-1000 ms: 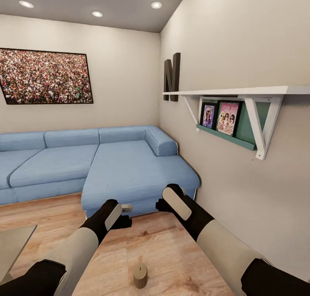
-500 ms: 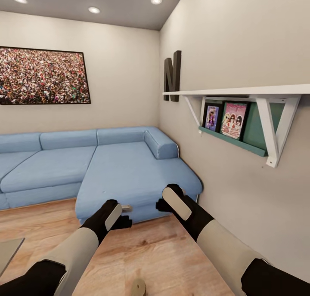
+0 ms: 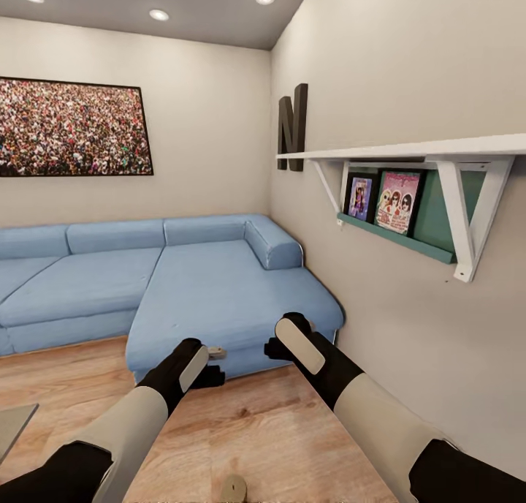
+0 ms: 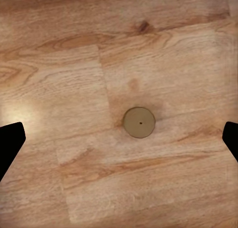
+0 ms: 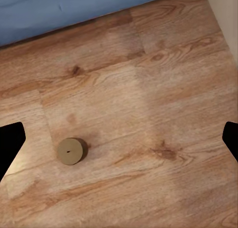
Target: Place each of the two pumpkins and all three candles from the living room inside a cabinet in the living room (use any cabinet), then make sure every cabinet is closed, and position the cauldron so it is next to a table in the living room.
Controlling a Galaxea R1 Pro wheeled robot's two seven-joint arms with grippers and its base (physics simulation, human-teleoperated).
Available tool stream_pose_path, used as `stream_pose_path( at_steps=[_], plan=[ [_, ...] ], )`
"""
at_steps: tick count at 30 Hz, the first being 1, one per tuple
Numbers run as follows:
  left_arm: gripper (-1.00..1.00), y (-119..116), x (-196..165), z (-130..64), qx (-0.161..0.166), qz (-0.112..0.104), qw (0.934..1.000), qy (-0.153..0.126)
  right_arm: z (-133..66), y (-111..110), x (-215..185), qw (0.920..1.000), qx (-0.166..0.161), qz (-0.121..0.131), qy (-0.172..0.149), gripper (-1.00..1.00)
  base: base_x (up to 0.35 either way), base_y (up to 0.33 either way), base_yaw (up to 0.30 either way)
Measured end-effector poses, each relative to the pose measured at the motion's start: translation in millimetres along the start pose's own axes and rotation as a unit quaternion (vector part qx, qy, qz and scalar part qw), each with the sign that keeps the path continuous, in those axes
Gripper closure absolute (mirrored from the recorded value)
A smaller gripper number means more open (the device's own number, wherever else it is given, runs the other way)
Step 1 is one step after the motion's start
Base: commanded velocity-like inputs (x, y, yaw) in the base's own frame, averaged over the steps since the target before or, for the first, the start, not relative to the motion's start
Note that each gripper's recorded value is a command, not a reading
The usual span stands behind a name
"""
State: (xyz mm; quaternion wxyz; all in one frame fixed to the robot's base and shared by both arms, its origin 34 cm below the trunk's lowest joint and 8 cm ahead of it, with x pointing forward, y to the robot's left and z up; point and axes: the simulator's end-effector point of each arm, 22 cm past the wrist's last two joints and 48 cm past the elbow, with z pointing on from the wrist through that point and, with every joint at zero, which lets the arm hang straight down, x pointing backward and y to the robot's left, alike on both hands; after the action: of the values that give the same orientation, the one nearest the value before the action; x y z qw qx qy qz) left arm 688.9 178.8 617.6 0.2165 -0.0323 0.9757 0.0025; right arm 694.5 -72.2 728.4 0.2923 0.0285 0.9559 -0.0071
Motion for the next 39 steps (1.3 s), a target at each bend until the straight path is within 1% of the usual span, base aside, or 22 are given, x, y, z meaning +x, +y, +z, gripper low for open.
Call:
stream_pose_path(
  at_steps=[22, 25, 30, 39],
  plan=[
    [-1.00, -1.5, 33.4, 39.4, 0.006, 0.003, 0.9999, 0.011, 33.2, -0.7, 33.0, 1.0000, 0.000, 0.000, 0.000, -1.00, 0.000, 0.000, 0.000],
    [-1.00, -1.7, 39.3, 44.6, 0.007, 0.004, 0.9999, 0.015, 37.7, -0.8, 37.8, 1.0000, 0.000, 0.000, 0.000, -1.00, 0.000, 0.000, 0.000],
    [-1.00, -2.2, 52.4, 52.5, 0.009, 0.009, 0.9995, 0.030, 45.3, -0.8, 45.9, 1.0000, -0.001, 0.001, 0.000, -1.00, 0.000, 0.000, 0.000],
    [-1.00, -1.5, 66.6, 68.0, 0.008, 0.011, 0.9993, 0.035, 58.8, -1.2, 60.0, 1.0000, 0.000, 0.001, -0.001, -1.00, 0.000, 0.000, 0.000]
  ],
)
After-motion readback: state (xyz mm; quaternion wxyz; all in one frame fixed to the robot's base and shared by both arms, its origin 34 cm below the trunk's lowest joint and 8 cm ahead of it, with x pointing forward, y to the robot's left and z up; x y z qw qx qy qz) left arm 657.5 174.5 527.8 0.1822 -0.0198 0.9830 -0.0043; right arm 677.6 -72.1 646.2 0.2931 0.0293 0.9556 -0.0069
